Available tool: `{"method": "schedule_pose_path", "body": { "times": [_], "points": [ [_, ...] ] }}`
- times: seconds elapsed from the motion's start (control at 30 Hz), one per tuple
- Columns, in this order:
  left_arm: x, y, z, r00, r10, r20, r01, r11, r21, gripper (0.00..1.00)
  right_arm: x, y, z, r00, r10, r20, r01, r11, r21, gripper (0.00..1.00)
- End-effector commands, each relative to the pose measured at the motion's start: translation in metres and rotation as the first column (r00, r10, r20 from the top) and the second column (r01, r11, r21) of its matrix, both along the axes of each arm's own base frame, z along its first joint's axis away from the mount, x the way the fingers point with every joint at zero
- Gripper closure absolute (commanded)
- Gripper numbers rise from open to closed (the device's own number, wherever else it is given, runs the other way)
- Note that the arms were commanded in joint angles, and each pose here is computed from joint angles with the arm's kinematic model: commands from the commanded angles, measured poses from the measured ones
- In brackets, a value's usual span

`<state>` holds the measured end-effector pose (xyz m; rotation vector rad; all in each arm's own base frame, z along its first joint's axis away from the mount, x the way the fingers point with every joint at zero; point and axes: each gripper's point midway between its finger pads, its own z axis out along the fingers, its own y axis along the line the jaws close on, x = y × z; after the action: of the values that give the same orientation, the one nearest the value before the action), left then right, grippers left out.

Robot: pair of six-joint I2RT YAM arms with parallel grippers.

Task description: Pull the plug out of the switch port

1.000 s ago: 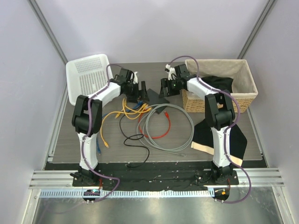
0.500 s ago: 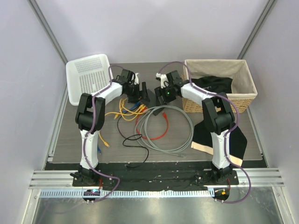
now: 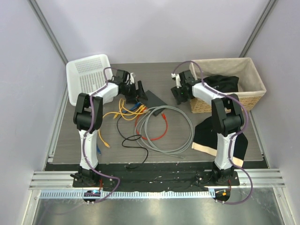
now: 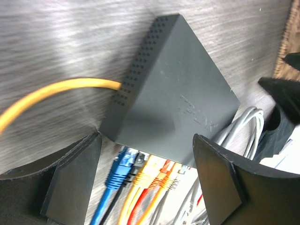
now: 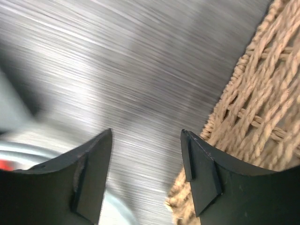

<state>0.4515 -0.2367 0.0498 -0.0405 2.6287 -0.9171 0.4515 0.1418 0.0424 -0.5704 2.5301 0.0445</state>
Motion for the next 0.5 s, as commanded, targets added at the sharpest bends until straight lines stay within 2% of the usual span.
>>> {"method": "schedule_pose_path", "body": {
  "times": [0.0,0.03,0.13,0.17,0.27,0.47],
  "points": [
    [0.010,0.000,0.016,0.999,-0.003,0.049,0.005,0.999,-0.043,0.16,-0.001,-0.064,0.019,0.999,-0.034,0.036,0.039,0.986,-0.161,0.33],
    [0.011,-0.001,0.016,0.999,-0.009,0.053,0.011,0.999,-0.046,0.16,0.003,-0.063,0.023,0.998,-0.005,0.059,0.015,0.986,-0.166,0.33],
    [0.014,-0.001,0.017,0.997,-0.037,0.072,0.040,0.999,-0.034,0.17,-0.002,-0.013,0.029,0.992,0.121,0.040,-0.122,0.992,0.040,0.33],
    [0.014,0.000,0.019,0.995,-0.050,0.082,0.052,0.998,-0.026,0.17,-0.004,0.014,0.037,0.983,0.180,0.040,-0.184,0.972,0.146,0.33],
    [0.013,0.004,0.024,0.993,-0.067,0.098,0.068,0.998,-0.005,0.17,-0.011,0.066,0.037,0.967,0.256,0.004,-0.244,0.917,0.314,0.32],
    [0.007,0.020,0.036,0.988,-0.079,0.131,0.077,0.997,0.013,0.17,0.007,0.113,0.037,0.957,0.291,0.001,-0.263,0.861,0.436,0.33]
  ]
}}
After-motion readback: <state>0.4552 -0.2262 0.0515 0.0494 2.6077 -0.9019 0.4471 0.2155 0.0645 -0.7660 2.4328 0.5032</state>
